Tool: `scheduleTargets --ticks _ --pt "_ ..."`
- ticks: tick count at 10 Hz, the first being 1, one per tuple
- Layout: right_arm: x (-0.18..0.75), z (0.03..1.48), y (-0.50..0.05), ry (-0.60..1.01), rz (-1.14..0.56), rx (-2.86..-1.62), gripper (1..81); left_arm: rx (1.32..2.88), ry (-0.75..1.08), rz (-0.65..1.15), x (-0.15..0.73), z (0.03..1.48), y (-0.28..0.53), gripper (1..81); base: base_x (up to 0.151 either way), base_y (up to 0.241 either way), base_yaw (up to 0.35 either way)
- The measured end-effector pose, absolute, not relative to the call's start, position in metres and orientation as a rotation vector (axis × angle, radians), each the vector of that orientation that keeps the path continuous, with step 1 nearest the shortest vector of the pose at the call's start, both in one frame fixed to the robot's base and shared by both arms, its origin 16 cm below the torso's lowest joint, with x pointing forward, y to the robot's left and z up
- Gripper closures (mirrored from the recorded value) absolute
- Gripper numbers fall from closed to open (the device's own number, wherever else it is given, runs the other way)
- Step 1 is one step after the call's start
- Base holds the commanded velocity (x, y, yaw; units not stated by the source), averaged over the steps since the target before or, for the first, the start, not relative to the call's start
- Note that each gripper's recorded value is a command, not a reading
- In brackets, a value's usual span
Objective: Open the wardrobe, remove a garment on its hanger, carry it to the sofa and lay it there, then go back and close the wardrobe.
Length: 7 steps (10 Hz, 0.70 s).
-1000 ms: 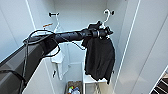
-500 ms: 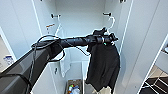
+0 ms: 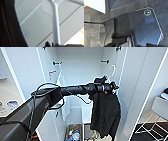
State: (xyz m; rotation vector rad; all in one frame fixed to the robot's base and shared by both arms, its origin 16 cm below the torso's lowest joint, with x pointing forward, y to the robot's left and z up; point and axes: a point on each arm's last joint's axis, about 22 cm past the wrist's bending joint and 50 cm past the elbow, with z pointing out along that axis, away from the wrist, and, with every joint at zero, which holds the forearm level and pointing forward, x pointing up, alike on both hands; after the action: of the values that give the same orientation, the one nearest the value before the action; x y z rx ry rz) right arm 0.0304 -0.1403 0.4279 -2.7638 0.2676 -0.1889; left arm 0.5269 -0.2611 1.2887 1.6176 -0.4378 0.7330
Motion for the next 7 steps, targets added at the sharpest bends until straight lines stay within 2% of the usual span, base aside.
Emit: scheduleTargets --ticks 4,7 --pt "0.029 0.428 -0.140 0.268 -0.188 -2.763 1.0 1.618 -0.435 0.703 0.521 1.274 -0.260 81.1 -0.103 0.000 0.000" --pt "0.018 0.427 -0.139 0.269 -0.172 -2.763 1.0 1.608 -0.463 0.694 0.506 1.276 -0.258 81.1 0.000 0.000 0.000"
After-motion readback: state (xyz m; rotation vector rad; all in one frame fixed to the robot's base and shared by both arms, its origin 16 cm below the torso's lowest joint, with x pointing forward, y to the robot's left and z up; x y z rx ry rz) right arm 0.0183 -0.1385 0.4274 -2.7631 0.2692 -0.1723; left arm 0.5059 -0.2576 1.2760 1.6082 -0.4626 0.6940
